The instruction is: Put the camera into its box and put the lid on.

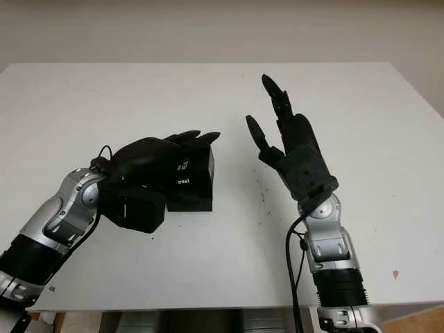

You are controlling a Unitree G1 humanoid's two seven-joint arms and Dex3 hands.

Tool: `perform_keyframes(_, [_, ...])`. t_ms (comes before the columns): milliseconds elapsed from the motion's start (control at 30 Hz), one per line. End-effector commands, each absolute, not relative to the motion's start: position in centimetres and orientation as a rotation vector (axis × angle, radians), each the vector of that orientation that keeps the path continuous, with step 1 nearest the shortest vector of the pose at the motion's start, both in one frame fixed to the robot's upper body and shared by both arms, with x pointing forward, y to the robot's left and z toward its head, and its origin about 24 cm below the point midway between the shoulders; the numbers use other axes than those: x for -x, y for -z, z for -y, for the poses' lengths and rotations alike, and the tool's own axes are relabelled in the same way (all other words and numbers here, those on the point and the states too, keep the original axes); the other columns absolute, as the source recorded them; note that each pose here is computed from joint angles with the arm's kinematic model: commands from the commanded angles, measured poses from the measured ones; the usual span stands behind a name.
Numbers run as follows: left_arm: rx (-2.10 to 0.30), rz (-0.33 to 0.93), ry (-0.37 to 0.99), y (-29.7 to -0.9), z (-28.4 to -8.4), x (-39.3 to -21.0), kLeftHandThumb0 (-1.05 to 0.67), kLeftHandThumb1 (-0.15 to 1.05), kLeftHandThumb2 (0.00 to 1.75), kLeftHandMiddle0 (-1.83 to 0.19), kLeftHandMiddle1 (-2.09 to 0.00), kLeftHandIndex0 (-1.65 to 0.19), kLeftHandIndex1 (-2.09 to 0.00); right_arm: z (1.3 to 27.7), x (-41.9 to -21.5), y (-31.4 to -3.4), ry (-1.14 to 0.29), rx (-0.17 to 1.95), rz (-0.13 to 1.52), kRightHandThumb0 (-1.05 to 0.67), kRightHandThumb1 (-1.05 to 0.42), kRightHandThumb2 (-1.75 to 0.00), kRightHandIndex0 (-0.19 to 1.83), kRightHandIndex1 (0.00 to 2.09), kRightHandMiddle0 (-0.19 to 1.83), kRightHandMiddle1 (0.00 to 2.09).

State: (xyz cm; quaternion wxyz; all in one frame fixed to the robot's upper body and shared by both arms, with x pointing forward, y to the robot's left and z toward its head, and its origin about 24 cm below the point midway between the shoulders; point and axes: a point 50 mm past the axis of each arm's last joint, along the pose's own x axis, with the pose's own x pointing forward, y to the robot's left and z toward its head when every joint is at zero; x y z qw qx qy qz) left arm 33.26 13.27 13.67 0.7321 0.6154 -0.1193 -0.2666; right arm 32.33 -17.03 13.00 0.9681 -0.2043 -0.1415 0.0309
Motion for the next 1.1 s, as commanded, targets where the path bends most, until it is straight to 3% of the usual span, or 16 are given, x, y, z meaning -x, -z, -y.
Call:
perform_keyframes(0, [-1.383, 0.249, 0.554, -13.8, -14.1, -33.7, -0.52, 1.05, 0.28, -0.03, -0.07, -0.01, -0.09, 17.1, -32.3, -13.6, -0.062, 0.423, 0.310, -0.75, -1.05, -0.56, 0.03, 0.05, -0.10, 0.38])
perform_keyframes(267, [-1.460, 0.294, 0.571, -13.3, -13.9, -33.8, -0.54, 1.05, 0.30, -0.06, -0.07, -0.03, -0.09, 17.0, -32.2, -13.5, -0.062, 0.421, 0.303, -0.75, -1.05, -0.56, 0.02, 0.05, -0.12, 0.39])
perform_keyframes(500, [-1.362, 0.329, 0.571, -13.4, -13.6, -33.3, -0.55, 1.05, 0.30, -0.15, -0.10, -0.09, -0.11, 16.9, -32.2, -13.2, -0.068, 0.405, 0.311, -0.73, -1.05, -0.55, 0.02, 0.05, -0.12, 0.39])
perform_keyframes(533, [-1.319, 0.339, 0.560, -13.5, -13.6, -33.2, -0.53, 1.05, 0.29, -0.18, -0.66, -0.22, -0.39, 16.9, -32.1, -13.2, -0.072, 0.410, 0.312, -0.72, -1.05, -0.56, 0.02, 0.05, -0.12, 0.39])
perform_keyframes(567, [-1.290, 0.345, 0.554, -13.5, -13.6, -33.1, -0.52, 1.05, 0.28, -0.13, -1.07, -0.17, -0.80, 16.9, -32.1, -13.2, -0.074, 0.415, 0.313, -0.72, -1.05, -0.56, 0.02, 0.05, -0.12, 0.39])
perform_keyframes(600, [-1.271, 0.350, 0.549, -13.6, -13.5, -33.0, -0.52, 1.05, 0.28, -0.11, -1.29, -0.09, -1.10, 16.9, -32.1, -13.2, -0.075, 0.414, 0.311, -0.72, -1.05, -0.56, 0.02, 0.05, -0.12, 0.39])
perform_keyframes(633, [-1.263, 0.353, 0.547, -13.7, -13.5, -33.0, -0.51, 1.05, 0.30, -0.11, -1.65, -0.06, -1.46, 16.9, -32.1, -13.1, -0.075, 0.413, 0.309, -0.72, -1.05, -0.56, 0.02, 0.05, -0.12, 0.39])
perform_keyframes(700, [-1.258, 0.359, 0.549, -13.9, -13.4, -32.8, -0.48, 1.05, 0.32, -0.15, -1.95, -0.06, -1.79, 16.9, -32.1, -13.1, -0.074, 0.410, 0.301, -0.73, -1.05, -0.56, 0.02, 0.05, -0.12, 0.38])
perform_keyframes(733, [-1.259, 0.364, 0.551, -13.9, -13.4, -32.8, -0.45, 1.05, 0.33, -0.20, -2.04, -0.04, -1.97, 16.9, -32.1, -13.1, -0.074, 0.408, 0.304, -0.73, -1.05, -0.56, 0.01, 0.05, -0.11, 0.37])
perform_keyframes(800, [-1.263, 0.370, 0.553, -13.9, -13.4, -32.8, -0.44, 1.05, 0.35, -0.26, -2.08, -0.04, -2.06, 17.0, -32.1, -13.1, -0.074, 0.404, 0.307, -0.73, -1.05, -0.56, 0.01, 0.05, -0.11, 0.37])
perform_keyframes(933, [-1.290, 0.375, 0.552, -13.8, -13.4, -32.8, -0.47, 1.05, 0.43, -0.49, -2.09, -0.25, -2.09, 17.1, -32.0, -13.0, -0.073, 0.406, 0.302, -0.73, -1.05, -0.56, 0.01, 0.05, -0.11, 0.36])
perform_keyframes(1067, [-1.308, 0.376, 0.545, -13.7, -13.5, -32.8, -0.49, 1.05, 0.49, -0.61, -2.09, -0.30, -2.09, 17.0, -32.0, -13.0, -0.073, 0.393, 0.298, -0.73, -1.05, -0.55, 0.00, 0.04, -0.11, 0.35])
